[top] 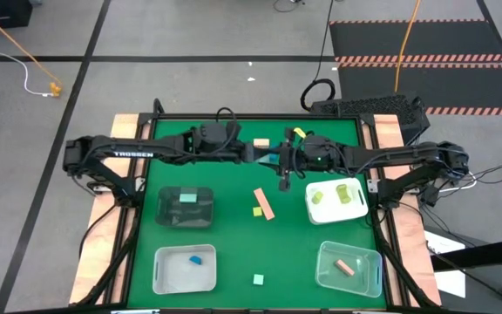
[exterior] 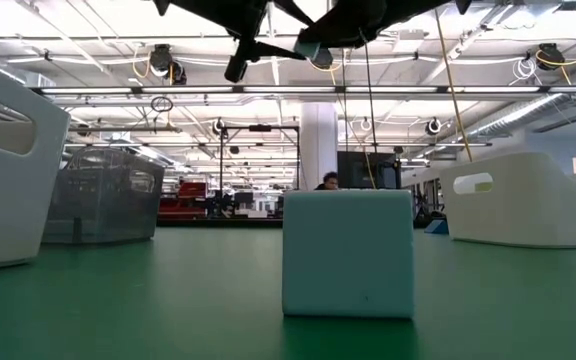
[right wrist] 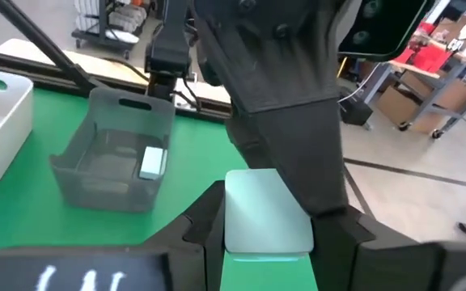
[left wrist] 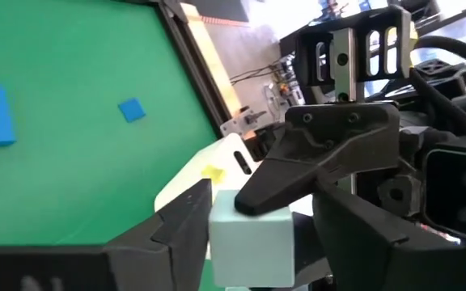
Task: Sort & place blocks by color
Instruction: Put the top light blue block into the black bin
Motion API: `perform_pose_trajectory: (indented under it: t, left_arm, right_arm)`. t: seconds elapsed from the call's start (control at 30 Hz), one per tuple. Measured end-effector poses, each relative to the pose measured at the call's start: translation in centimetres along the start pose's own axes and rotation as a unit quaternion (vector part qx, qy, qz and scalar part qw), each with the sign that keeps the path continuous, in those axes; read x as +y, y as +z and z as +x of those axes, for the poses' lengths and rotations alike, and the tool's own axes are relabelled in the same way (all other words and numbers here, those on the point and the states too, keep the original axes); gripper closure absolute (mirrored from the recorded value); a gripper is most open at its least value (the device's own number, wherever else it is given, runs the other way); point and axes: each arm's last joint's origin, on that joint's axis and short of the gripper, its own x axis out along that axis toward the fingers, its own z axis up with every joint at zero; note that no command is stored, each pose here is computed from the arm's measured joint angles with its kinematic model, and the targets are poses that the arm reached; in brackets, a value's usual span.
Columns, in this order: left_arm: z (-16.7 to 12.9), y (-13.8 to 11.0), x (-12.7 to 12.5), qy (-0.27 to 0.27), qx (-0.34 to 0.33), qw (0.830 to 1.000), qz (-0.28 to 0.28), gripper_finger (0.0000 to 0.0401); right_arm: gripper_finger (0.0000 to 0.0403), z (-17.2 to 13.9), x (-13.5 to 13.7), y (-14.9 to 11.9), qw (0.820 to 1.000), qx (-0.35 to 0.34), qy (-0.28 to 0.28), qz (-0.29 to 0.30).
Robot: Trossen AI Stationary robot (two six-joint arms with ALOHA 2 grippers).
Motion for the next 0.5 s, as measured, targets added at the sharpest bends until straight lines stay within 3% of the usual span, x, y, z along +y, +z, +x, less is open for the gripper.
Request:
perform_pose_trajectory:
  t: [0.23, 0.5]
  left_arm:
    - [0.09, -0.14, 0.19, 0.007, 0.007, 1.0, 0.002, 0.0244]
    - [0.17, -0.27, 0.23, 0.005, 0.016, 1.0, -0.013, 0.0209]
  right_arm:
    - [0.0291, 0.01, 0.06, -0.32, 1.0, 0.017, 0.001, 0.0]
    - [0.0291, 0.05, 0.02, -0.48, 0.999, 0.029, -0.018, -0.005]
